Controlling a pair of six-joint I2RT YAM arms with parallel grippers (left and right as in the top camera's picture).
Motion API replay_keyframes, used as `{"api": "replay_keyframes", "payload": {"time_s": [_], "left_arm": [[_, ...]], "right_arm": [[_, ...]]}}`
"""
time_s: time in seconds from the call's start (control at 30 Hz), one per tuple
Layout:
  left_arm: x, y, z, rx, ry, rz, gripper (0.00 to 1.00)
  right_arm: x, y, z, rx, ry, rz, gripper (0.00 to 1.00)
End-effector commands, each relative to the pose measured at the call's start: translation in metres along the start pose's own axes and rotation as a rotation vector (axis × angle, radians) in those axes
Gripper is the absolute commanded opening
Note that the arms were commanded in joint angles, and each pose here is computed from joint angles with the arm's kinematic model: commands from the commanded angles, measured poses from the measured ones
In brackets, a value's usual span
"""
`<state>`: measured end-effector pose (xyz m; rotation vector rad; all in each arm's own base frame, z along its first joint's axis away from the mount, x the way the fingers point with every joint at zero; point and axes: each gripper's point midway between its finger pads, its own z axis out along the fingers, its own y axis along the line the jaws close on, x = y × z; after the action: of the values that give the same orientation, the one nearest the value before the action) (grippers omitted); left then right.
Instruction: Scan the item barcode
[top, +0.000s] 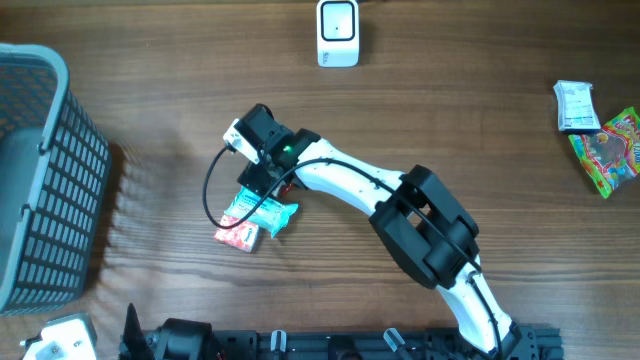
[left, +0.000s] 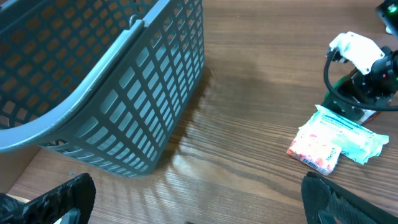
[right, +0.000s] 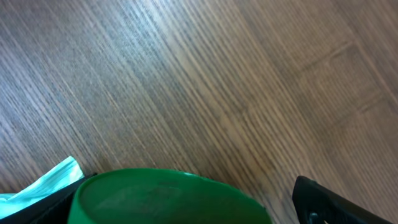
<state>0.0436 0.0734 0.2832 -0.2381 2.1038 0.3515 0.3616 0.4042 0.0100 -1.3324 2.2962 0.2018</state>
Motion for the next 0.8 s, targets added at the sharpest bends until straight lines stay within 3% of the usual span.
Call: {"api": "replay_keyframes", "payload": {"time_s": [0.0,0.2,0.4,0.53,0.77], "left_arm": [[0.001,-0.001,-0.001,0.007,-0.009,-0.015,1.00],[0.001,-0.001,-0.001,0.007,-0.009,-0.015,1.00],[0.001,-0.001,-0.001,0.007,-0.009,-0.015,1.00],[0.001,-0.001,-0.001,0.007,-0.009,-0.015,1.00],[0.001,-0.001,-0.001,0.007,-0.009,-0.016,1.00]], "right_arm": [[0.004,0.005,0.005,-0.010,0.030,0.021,0.93],[-0.043,-0.006,-0.020,0.011,-0.058,0.022,0.75],[-0.056,-0.010,-0.034,0.013,-0.069,0.022,0.68],[-0.031,-0.012,-0.033,0.011,0.033,0.087,0.87],[-0.008,0.003,-0.034,-0.057,0.125,0.143,0.90]]}}
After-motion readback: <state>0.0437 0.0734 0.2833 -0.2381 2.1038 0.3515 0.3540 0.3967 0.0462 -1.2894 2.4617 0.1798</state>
